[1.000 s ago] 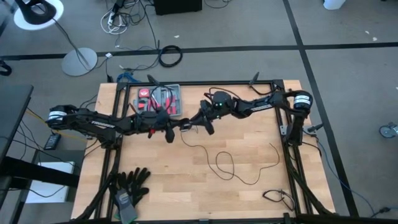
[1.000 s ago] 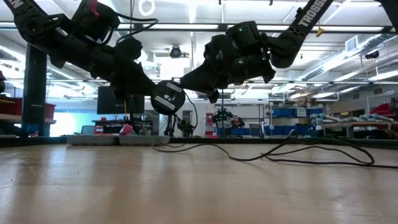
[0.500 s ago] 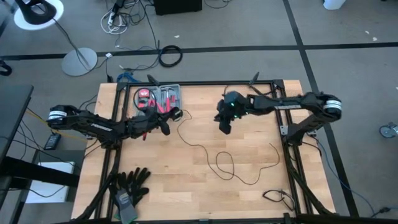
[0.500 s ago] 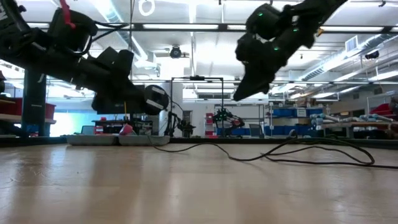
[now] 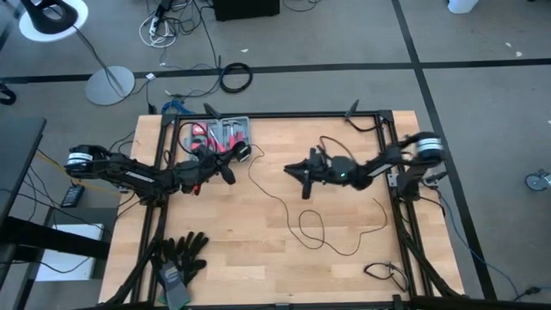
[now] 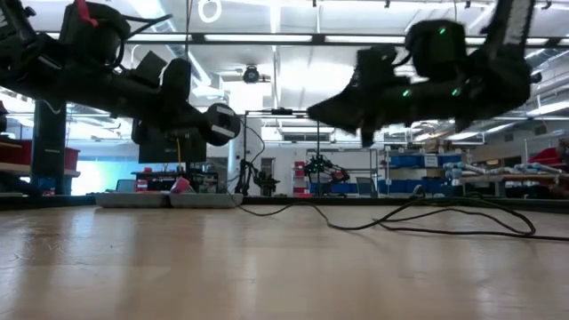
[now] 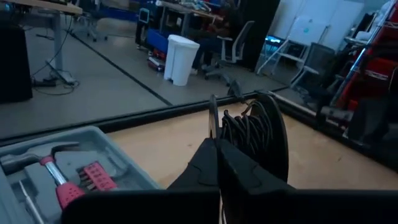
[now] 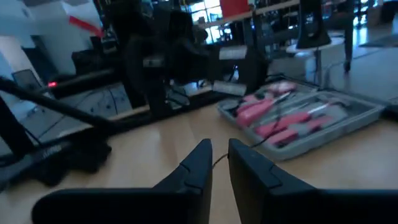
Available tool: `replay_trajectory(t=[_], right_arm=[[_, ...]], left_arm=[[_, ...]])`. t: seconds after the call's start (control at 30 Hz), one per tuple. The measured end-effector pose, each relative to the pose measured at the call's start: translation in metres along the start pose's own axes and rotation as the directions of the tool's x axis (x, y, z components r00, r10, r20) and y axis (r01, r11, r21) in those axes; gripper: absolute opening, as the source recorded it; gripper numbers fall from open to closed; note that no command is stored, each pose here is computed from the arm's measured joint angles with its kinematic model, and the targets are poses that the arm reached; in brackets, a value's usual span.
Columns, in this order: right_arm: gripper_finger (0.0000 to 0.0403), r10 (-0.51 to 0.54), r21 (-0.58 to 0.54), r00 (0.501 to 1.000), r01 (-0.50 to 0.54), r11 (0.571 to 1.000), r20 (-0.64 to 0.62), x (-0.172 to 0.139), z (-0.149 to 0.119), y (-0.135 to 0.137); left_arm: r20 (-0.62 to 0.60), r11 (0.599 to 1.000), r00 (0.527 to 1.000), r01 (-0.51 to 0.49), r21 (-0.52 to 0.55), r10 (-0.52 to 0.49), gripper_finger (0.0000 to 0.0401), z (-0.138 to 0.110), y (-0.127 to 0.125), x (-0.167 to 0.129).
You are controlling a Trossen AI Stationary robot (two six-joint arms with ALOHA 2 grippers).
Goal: Coil cords
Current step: Coil the black wire onto the spool
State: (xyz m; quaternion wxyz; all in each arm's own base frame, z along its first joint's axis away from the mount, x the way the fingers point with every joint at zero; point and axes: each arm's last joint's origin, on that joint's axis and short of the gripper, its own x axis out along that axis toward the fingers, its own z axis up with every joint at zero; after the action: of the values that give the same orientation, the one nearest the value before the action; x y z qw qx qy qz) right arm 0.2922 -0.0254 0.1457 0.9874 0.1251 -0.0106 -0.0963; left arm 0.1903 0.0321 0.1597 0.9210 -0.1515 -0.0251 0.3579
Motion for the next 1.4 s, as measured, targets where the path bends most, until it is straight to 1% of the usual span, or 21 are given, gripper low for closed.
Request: replay_trajectory(t=[0.13,0.23,0.37,0.43,0.53,0.67,0.77,0.83,1.0,1.13,1.4], right_arm=[[0.0053,0.022,-0.008,0.998,-0.023,1.0,-0.057,0.03,-0.03,0.005],[0.0053,0.019,-0.04,0.997,-0.022,0.999,-0.074,0.048,-0.045,0.005],[0.0055,0.006,-0.028,0.999,-0.007,1.0,-0.041,0.07,-0.046,0.0],[0.0064,0.004,-0.022,0.999,-0.006,1.0,-0.052,0.078,-0.047,-0.002],[0.0087,0.003,-0.001,0.995,-0.004,1.0,-0.096,0.09,-0.052,-0.002],[0.0126,0.001,0.004,0.993,-0.001,1.0,-0.117,0.106,-0.054,-0.001],[0.0152,-0.025,0.003,0.994,0.025,1.0,-0.111,0.112,-0.051,-0.005],[0.0166,-0.063,0.001,0.993,0.063,0.998,-0.105,0.114,-0.049,-0.01],[0.0187,-0.116,0.087,0.987,0.126,0.988,-0.113,0.114,-0.048,-0.026],[0.0189,-0.135,0.152,0.985,0.15,0.977,-0.104,0.114,-0.046,-0.033],[0.0174,-0.118,0.155,0.992,0.125,0.98,-0.053,0.115,-0.04,-0.032]], left_arm=[[0.011,1.0,1.0,0.004,-0.004,-0.004,0.0,0.001,0.0,0.0],[0.014,1.0,1.0,0.008,-0.007,-0.008,0.0,0.002,-0.001,0.0],[0.016,1.0,1.0,0.01,-0.01,-0.01,0.0,0.002,-0.001,0.0],[0.015,1.0,1.0,0.01,-0.009,-0.01,0.0,0.002,-0.001,0.0],[0.02,1.0,1.0,0.013,-0.013,-0.012,0.0,0.002,-0.001,0.0],[0.028,1.0,0.999,0.016,-0.019,-0.015,0.0,0.003,-0.001,0.0],[0.027,0.999,0.999,0.03,-0.021,-0.03,0.0,0.004,-0.002,0.0],[0.022,0.999,0.999,0.049,-0.022,-0.049,0.0,0.004,-0.002,0.0],[0.035,0.994,0.993,0.11,-0.026,-0.109,0.0,0.006,-0.005,0.0],[0.074,0.99,0.988,0.137,-0.012,-0.136,0.0,0.011,-0.007,-0.001],[0.105,0.988,0.983,0.154,-0.007,-0.153,0.0,0.014,-0.008,-0.001]])
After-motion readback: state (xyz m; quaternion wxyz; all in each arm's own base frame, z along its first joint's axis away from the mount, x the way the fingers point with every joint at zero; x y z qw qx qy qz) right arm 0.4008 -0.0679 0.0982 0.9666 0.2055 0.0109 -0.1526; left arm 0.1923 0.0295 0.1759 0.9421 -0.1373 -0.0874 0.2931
